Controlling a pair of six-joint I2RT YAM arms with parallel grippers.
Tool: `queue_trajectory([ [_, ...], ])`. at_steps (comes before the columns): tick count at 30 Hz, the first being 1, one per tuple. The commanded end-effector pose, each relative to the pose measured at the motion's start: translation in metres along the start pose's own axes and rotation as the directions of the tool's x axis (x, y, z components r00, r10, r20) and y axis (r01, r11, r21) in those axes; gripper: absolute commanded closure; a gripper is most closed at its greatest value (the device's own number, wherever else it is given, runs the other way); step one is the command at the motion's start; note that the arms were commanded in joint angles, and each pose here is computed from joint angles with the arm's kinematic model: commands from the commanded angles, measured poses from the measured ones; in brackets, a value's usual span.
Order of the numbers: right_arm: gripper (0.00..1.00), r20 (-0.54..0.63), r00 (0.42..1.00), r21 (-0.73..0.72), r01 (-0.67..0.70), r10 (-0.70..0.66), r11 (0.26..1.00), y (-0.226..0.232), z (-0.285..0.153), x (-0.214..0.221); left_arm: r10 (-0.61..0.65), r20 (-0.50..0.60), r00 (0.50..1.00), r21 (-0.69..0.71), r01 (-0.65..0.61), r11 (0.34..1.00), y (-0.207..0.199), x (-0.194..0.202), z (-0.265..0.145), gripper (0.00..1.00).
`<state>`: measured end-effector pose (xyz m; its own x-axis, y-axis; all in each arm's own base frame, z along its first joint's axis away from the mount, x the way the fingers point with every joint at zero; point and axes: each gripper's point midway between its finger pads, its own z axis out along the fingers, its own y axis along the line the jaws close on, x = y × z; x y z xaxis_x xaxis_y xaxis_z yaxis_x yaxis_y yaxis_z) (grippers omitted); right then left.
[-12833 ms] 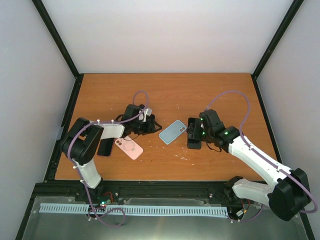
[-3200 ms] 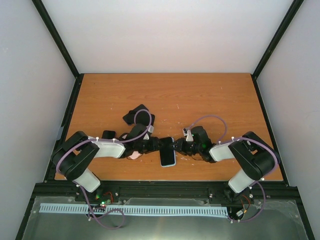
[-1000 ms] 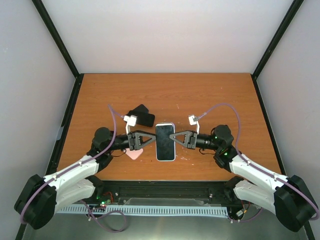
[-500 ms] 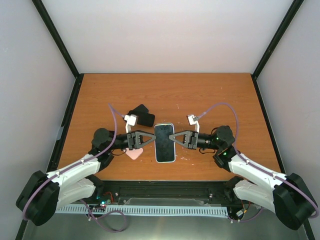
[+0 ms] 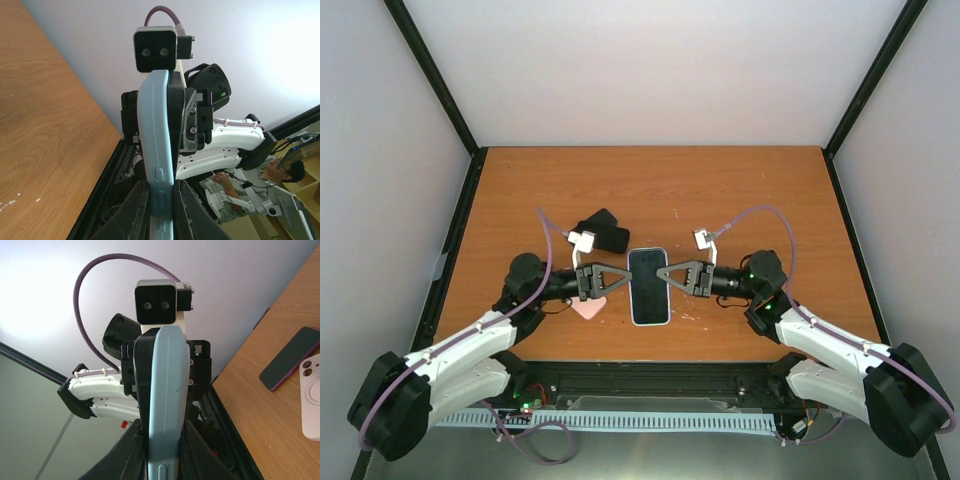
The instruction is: Put the phone into the phone case
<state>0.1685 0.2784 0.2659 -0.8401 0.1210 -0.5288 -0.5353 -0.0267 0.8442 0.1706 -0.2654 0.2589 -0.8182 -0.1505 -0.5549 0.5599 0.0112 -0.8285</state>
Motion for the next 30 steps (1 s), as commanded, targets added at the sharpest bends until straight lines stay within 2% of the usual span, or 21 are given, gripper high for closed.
queue_trajectory([
  [1,0.86,0.019,0.997,-0.022,0.076,-0.075,0.997,0.014,0.000,-0.006,0.066,0.032,0.997,-0.008,-0.066,0.998,-0.013,-0.013,-0.001,0.88],
  [8,0.86,-0.002,0.993,-0.070,0.120,-0.120,0.990,0.026,-0.003,0.002,0.067,0.023,0.997,0.006,-0.068,0.998,-0.015,-0.015,0.002,0.57],
  [14,0.86,-0.036,0.992,-0.077,0.121,-0.124,0.990,0.027,0.000,0.007,0.084,0.029,0.996,0.054,-0.086,0.995,-0.025,-0.022,0.006,0.52],
  [17,0.86,-0.043,0.992,-0.073,0.115,-0.118,0.991,0.024,0.002,0.010,0.087,0.026,0.996,0.074,-0.088,0.993,-0.028,-0.023,0.007,0.60],
  [21,0.85,-0.054,0.992,-0.060,0.108,-0.111,0.992,0.019,0.002,0.014,0.102,0.025,0.994,0.085,-0.104,0.991,-0.029,-0.022,0.007,0.81],
  [25,0.80,-0.045,0.994,-0.037,0.098,-0.099,0.995,0.016,0.001,0.012,0.140,0.006,0.990,0.082,-0.140,0.987,-0.028,-0.019,0.008,0.98],
  [30,0.67,0.002,0.996,0.006,0.089,-0.089,0.996,0.018,0.000,0.002,0.192,-0.031,0.981,0.045,-0.190,0.981,-0.022,-0.015,0.009,1.00],
])
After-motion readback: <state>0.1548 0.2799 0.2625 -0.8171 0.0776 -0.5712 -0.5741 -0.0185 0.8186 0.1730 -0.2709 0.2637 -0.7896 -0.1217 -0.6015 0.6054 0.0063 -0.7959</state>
